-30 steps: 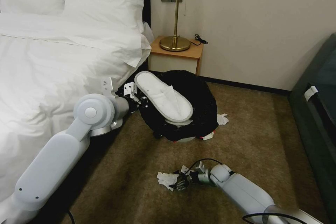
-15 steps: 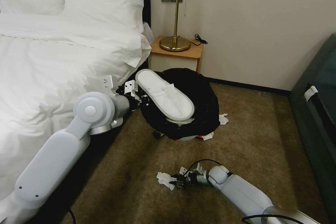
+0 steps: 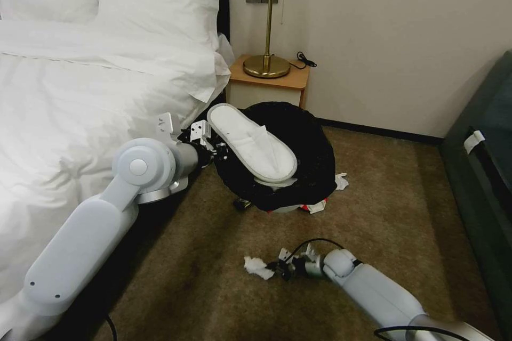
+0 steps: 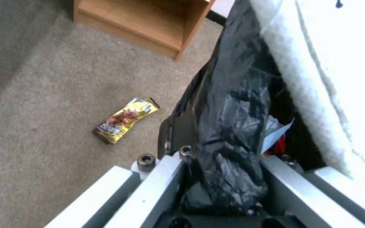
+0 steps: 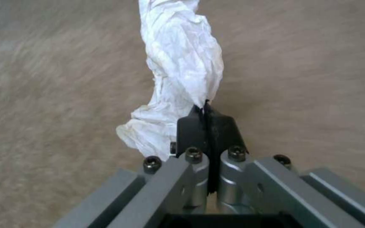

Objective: Pick up the trash bin, then pick up the garbage on the floor and place it into the trash bin.

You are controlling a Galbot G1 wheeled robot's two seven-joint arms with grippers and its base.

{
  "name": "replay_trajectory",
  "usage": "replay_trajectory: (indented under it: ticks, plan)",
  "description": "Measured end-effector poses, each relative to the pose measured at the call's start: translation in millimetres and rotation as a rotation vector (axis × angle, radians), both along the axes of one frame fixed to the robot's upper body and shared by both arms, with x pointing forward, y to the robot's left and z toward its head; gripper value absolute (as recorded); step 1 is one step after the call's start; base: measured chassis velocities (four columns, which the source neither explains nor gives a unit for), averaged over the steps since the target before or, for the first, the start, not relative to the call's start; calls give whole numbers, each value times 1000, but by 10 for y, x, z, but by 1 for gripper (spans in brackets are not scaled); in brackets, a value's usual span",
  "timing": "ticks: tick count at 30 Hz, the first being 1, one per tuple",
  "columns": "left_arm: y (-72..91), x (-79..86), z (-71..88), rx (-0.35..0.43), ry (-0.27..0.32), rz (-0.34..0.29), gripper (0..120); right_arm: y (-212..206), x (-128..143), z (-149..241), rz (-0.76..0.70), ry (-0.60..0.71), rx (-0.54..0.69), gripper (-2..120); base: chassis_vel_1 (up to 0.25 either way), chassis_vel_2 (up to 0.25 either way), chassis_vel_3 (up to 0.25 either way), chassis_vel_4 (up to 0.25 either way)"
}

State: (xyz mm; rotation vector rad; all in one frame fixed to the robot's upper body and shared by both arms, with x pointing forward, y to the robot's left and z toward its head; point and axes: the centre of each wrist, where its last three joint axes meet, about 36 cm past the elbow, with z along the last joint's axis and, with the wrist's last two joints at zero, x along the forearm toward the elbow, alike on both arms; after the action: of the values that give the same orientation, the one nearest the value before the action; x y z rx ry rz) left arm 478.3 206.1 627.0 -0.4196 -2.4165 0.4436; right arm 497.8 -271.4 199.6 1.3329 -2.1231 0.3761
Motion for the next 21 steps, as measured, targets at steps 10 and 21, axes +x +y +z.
replay_trajectory:
  ticks: [10,21]
  plan:
    - [18,-7,-43,2,9,7,0,-852,31,391,-136,-91,-26,0,0,0,0,0]
    - [156,-101,-318,65,64,47,0,-1406,-83,860,-357,-212,11,0,0,0,0,0]
